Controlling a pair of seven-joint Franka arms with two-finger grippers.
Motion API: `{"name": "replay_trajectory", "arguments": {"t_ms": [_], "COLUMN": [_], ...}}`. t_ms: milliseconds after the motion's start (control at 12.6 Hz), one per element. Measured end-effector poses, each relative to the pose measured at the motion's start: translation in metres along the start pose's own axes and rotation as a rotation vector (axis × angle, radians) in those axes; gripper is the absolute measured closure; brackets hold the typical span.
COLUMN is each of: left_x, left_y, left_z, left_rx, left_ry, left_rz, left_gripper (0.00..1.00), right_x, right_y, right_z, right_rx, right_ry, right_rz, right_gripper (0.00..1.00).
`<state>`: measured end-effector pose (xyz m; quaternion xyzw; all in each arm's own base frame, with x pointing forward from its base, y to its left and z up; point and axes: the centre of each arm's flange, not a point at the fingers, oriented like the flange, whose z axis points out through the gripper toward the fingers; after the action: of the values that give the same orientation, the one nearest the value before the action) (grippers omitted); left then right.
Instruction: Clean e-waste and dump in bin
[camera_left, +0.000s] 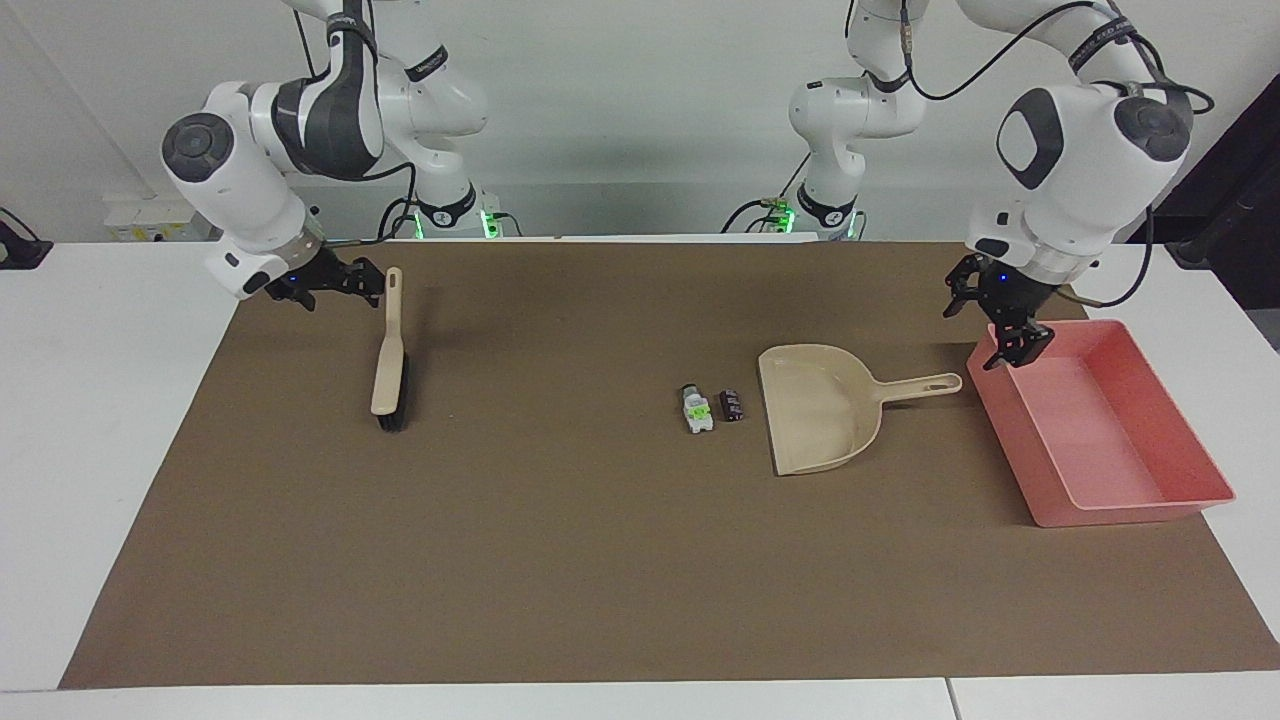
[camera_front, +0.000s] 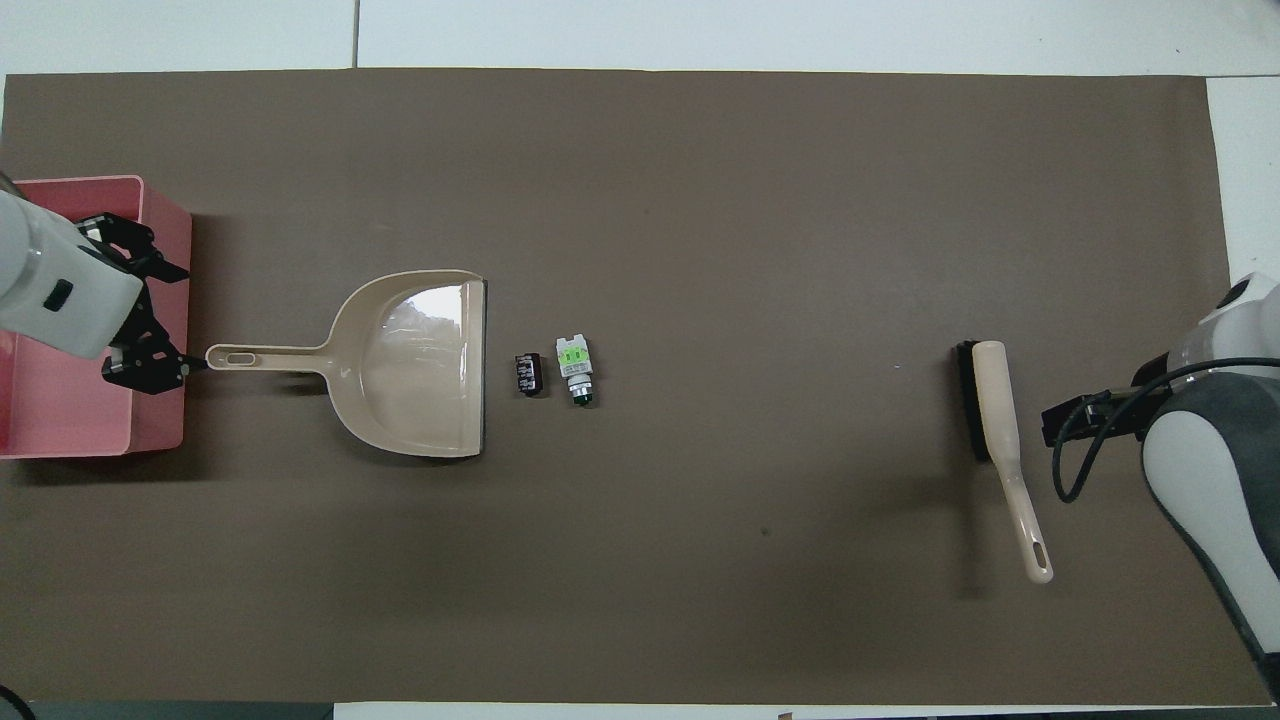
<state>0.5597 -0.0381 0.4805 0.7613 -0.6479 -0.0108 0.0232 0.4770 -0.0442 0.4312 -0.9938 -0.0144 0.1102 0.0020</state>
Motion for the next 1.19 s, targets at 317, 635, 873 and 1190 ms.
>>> {"name": "replay_trajectory", "arguments": {"t_ms": [317,635,873,1190], "left_x": [0.013,0.017,0.007,0.002], "left_y": [0.011,0.018,0.023,0.029], "left_z": [0.058,0.084,0.106,0.124], "left_rx": [0.027,0.046,0.066,0.074], "left_ry": [0.002,0.005,0.007,0.06], "left_rz": [0.062,0.077,0.088,0.042], "left_gripper": [0.02,0.02,0.03,0.05], "right_x": [-0.006,-0.015,-0.021,-0.026], "right_y": [-0.003,-0.018,-0.027,-0.025], "right_z": [0.053,0.073,0.088,0.111], "right_rx": [0.003,0.0,-0.004,-0.003], "right_ry": [-0.026,-0.064,-0.076,-0.052], "right_rz": [-0.003,0.0,0.005,0.01], "right_gripper": [0.0,0.0,0.0,0.0]}}
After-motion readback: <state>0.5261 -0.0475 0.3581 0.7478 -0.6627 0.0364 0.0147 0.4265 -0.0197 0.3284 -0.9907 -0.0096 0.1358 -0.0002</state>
